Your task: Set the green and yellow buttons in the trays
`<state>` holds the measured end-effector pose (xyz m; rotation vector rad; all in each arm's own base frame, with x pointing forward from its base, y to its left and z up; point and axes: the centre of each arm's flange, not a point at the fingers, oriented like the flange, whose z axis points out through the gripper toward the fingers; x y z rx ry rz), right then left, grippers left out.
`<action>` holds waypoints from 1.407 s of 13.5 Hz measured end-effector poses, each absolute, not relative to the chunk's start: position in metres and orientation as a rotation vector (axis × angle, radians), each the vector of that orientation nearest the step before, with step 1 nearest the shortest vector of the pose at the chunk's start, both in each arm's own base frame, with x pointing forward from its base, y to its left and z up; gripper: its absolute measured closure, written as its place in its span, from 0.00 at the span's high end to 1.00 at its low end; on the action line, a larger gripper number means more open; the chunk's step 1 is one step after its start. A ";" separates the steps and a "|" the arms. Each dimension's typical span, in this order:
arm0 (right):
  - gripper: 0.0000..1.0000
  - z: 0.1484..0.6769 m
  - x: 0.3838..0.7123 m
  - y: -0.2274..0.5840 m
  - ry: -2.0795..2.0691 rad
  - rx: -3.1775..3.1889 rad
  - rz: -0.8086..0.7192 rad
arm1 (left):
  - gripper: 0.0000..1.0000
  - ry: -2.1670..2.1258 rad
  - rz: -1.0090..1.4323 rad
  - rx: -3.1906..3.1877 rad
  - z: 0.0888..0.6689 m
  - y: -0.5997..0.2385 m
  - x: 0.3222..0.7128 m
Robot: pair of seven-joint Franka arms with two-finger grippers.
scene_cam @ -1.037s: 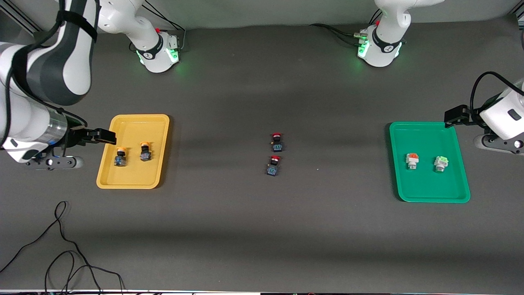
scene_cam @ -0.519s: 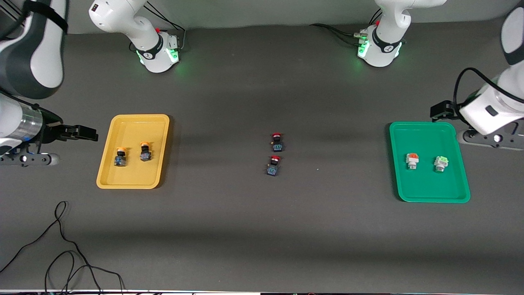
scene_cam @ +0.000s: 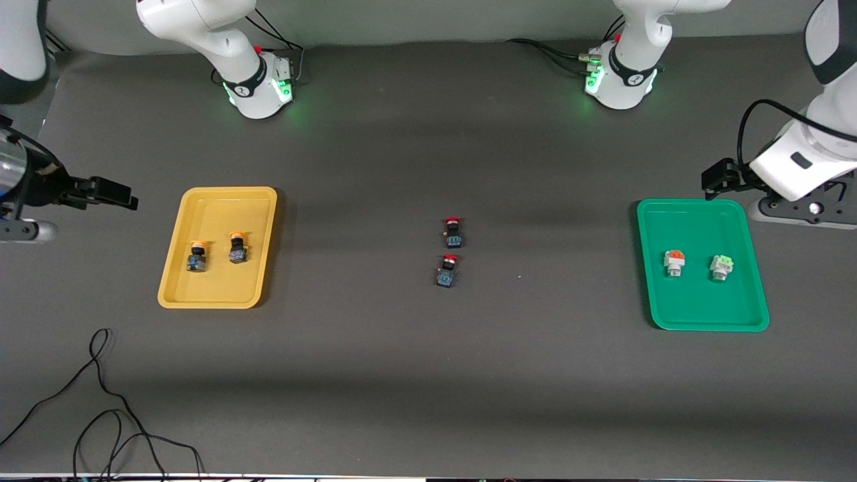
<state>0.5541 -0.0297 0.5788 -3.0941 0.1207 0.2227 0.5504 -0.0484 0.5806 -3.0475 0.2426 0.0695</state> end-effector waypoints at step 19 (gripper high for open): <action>1.00 0.596 0.543 -0.054 0.171 -3.131 0.171 | 1.00 0.238 0.192 -3.041 0.565 -0.048 0.553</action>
